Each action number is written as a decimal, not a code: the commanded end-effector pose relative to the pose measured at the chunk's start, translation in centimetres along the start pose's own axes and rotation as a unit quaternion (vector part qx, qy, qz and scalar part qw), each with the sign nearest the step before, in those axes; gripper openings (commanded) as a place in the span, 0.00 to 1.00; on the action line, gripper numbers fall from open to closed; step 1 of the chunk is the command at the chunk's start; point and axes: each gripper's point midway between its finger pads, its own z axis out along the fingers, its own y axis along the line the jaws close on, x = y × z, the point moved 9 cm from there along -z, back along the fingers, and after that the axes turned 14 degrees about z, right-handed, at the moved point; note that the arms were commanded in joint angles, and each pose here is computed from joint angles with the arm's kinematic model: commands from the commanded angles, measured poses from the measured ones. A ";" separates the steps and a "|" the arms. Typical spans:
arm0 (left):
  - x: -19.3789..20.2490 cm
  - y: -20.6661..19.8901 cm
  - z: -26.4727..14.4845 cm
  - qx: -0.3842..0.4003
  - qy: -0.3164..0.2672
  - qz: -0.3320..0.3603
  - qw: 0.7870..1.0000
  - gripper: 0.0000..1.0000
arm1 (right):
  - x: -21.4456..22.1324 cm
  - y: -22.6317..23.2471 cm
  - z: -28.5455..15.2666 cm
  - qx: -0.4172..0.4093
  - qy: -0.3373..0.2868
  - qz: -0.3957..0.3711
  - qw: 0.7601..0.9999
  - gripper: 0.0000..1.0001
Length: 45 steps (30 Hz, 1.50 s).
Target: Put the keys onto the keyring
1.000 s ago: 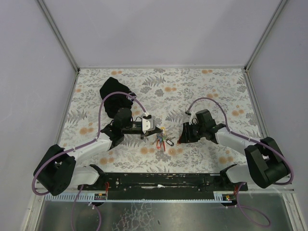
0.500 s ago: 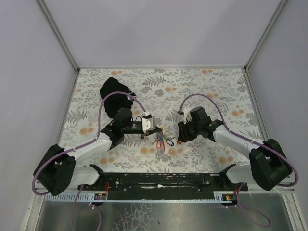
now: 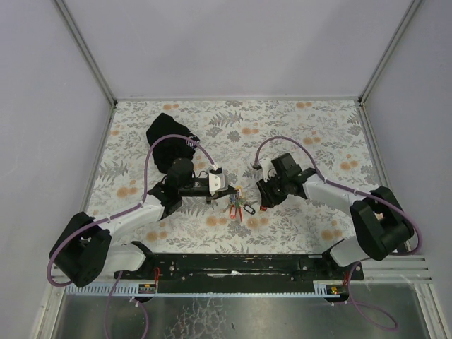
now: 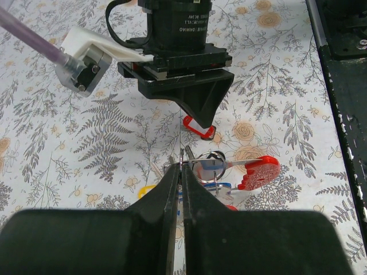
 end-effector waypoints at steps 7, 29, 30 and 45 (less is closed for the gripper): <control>-0.6 0.8 -0.1 -0.018 -0.013 0.022 1.000 0.00 | -0.9 0.4 0.5 -0.026 0.024 -0.024 0.999 0.38; -0.6 0.8 0.0 -0.016 -0.014 0.021 1.000 0.00 | -0.7 1.2 0.5 -0.066 0.023 -0.020 0.997 0.24; -0.6 0.8 -0.1 -0.016 -0.014 0.021 1.000 0.00 | -0.8 1.2 0.5 -0.069 0.021 -0.021 0.997 0.24; -0.7 0.9 0.0 -0.017 -0.015 0.021 1.000 0.00 | -0.3 2.1 1.1 -0.065 0.034 -0.026 0.997 0.22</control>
